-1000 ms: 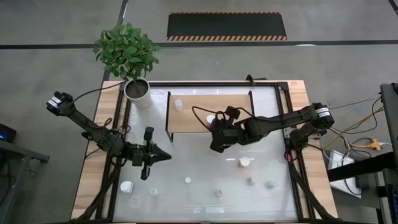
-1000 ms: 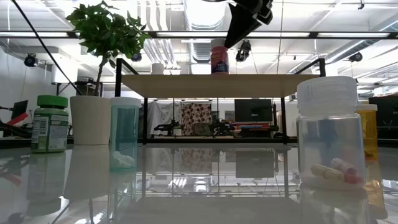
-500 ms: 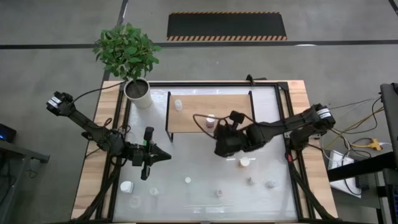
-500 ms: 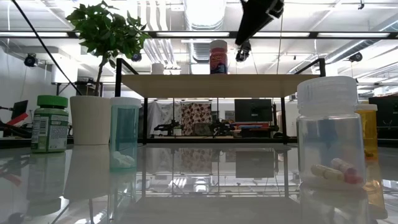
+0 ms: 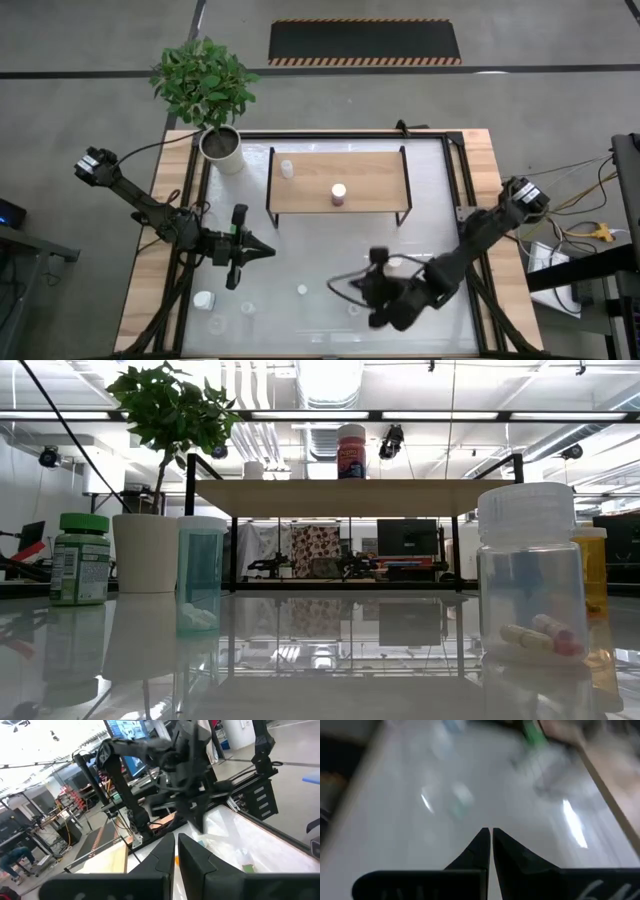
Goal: Pick and place medicine bottles onto shelf by color
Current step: Put the green pill bottle on the shelf
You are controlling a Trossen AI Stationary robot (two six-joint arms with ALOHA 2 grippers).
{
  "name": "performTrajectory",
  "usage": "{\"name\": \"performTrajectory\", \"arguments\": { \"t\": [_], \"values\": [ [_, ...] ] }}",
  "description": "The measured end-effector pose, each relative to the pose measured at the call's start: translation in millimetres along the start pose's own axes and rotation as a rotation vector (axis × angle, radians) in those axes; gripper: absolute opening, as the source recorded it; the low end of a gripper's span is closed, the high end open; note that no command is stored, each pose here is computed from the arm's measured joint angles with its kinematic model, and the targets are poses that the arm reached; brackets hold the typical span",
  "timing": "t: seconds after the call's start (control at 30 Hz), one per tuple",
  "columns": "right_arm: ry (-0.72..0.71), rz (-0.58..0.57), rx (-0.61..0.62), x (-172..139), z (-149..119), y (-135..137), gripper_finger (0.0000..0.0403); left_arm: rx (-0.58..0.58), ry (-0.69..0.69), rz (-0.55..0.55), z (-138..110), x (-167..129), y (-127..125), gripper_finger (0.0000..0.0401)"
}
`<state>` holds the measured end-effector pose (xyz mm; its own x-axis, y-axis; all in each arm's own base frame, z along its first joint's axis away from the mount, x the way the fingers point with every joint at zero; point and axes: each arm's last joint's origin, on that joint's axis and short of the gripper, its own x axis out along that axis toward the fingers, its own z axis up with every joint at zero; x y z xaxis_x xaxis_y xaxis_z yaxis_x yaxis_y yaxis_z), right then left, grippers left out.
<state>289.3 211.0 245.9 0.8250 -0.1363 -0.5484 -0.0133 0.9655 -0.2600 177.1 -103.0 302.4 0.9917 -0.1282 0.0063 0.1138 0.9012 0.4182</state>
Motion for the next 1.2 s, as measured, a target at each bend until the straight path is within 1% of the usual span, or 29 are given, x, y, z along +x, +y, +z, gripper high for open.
{"name": "performTrajectory", "arguments": {
  "t": [0.07, 0.1, 0.17, 0.23, 0.3, 0.4, 0.47, 0.53, 0.6, 0.63, 0.7, 0.77, 0.83, 0.87, 0.9, 0.93, 1.0, 1.07, 1.2],
  "values": [
    [-0.188, 0.086, -0.054, 5, -5, 11, 0.0012, -0.037, 0.0, 0.0, 0, 0, 0, 0.0005],
    [-0.284, 0.149, -0.085, 8, -9, 14, 0.0012, -0.062, 0.0, 0.0, 0, 0, 0, 0.0005],
    [-0.475, 0.262, -0.133, 12, -19, 10, 0.0012, -0.128, 0.005, -0.002, -1, 2, -2, 0.0005],
    [-0.595, 0.327, -0.152, 16, -33, -1, 0.0012, -0.219, 0.019, -0.006, -3, 5, -5, 0.0005],
    [-0.65, 0.321, -0.159, 17, -45, -15, 0.0012, -0.331, 0.028, -0.008, -6, 11, -9, 0.0005],
    [-0.674, 0.28, -0.166, 7, -56, -38, 0.0012, -0.497, 0.056, -0.01, -9, 16, -13, 0.0005],
    [-0.677, 0.261, -0.146, -2, -62, -53, 0.0012, -0.629, 0.103, -0.01, -9, 18, -14, 0.0005],
    [-0.673, 0.256, -0.096, -14, -67, -66, 0.0012, -0.76, 0.202, -0.002, -11, 18, -15, 0.0005],
    [-0.674, 0.275, -0.03, -26, -72, -75, 0.0012, -0.884, 0.379, 0.037, -17, 12, -15, 0.0005],
    [-0.675, 0.29, 0.001, -32, -74, -79, 0.0012, -0.954, 0.487, 0.079, -20, 8, -14, 0.0005],
    [-0.665, 0.32, 0.054, -41, -80, -84, 0.0012, -1.079, 0.742, 0.213, -28, -7, -10, 0.0005],
    [-0.661, 0.343, 0.077, -48, -86, -85, 0.0012, -1.148, 0.977, 0.403, -41, -23, -8, 0.0005],
    [-0.662, 0.36, 0.069, -51, -91, -84, 0.0012, -1.171, 1.109, 0.589, -52, -36, -7, 0.0005],
    [-0.663, 0.365, 0.06, -52, -93, -84, 0.0012, -1.192, 1.146, 0.655, -56, -40, -6, 0.0005],
    [-0.662, 0.366, 0.051, -53, -95, -83, 0.0012, -1.211, 1.178, 0.695, -58, -43, -6, 0.0005],
    [-0.66, 0.363, 0.048, -53, -96, -84, 0.0012, -1.228, 1.204, 0.707, -59, -44, -5, 0.0005],
    [-0.656, 0.361, 0.046, -52, -98, -84, 0.0012, -1.243, 1.216, 0.701, -59, -44, -5, 0.0008],
    [-0.647, 0.36, 0.038, -51, -100, -83, 0.0012, -1.241, 1.178, 0.711, -58, -46, -2, 0.0018],
    [-0.641, 0.366, 0.054, -51, -101, -83, 0.0012, -1.247, 1.142, 0.721, -57, -48, 2, 0.0055]
  ]
}}
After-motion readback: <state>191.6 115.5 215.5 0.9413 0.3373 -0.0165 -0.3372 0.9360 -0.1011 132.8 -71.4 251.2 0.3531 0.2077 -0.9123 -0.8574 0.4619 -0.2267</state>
